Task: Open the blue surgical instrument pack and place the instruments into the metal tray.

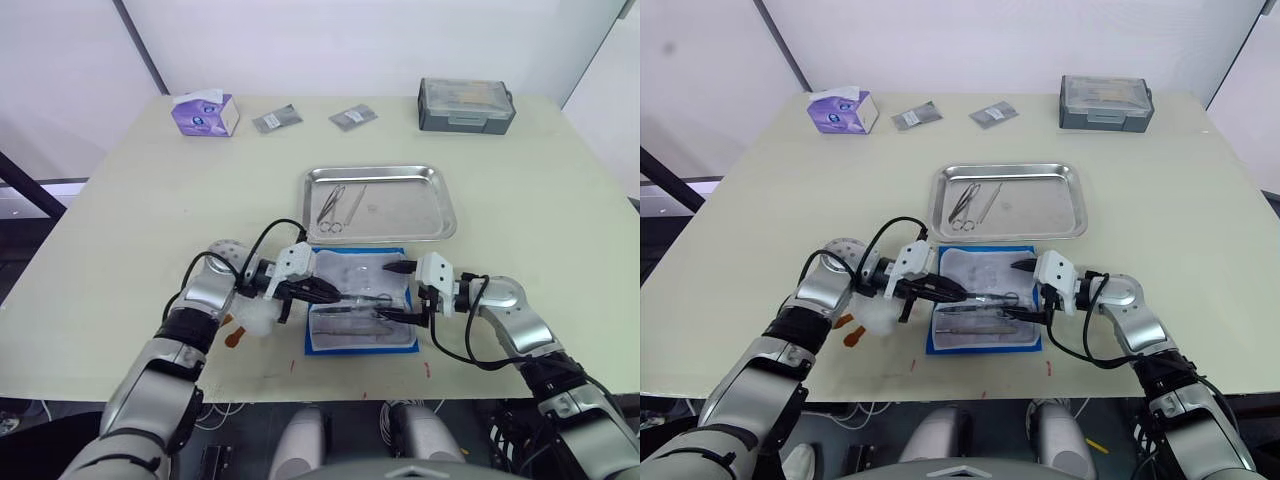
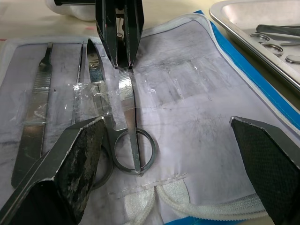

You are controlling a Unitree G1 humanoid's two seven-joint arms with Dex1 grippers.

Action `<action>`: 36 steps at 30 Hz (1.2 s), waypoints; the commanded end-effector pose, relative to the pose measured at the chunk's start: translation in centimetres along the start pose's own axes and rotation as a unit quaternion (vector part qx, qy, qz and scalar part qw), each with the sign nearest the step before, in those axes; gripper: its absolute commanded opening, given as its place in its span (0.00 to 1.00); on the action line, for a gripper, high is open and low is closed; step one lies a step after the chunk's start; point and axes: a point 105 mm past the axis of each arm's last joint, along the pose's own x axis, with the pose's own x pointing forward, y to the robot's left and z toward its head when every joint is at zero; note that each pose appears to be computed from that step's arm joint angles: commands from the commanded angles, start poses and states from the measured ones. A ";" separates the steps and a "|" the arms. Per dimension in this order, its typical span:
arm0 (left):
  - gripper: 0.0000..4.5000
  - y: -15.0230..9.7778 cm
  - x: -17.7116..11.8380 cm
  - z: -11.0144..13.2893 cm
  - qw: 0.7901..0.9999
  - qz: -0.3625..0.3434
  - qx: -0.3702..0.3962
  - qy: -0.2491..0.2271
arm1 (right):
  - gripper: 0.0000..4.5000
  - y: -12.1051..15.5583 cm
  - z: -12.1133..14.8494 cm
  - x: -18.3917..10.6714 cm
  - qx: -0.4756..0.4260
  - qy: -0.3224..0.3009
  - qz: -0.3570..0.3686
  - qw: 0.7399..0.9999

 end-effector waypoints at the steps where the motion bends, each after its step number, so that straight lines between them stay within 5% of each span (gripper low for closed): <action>1: 0.02 0.5 -0.4 0.7 1.000 -0.007 -0.010 0.022 | 1.00 2.5 -5.8 -0.9 0.066 0.109 0.027 0.992; 17: 0.02 1.3 -2.4 3.4 0.998 0.001 -0.022 0.064 | 1.00 2.6 -5.9 -0.8 0.068 0.110 0.032 0.991; 36: 0.02 0.5 -5.6 3.2 0.996 0.005 -0.039 0.084 | 1.00 2.4 -5.9 -0.6 0.067 0.110 0.033 0.991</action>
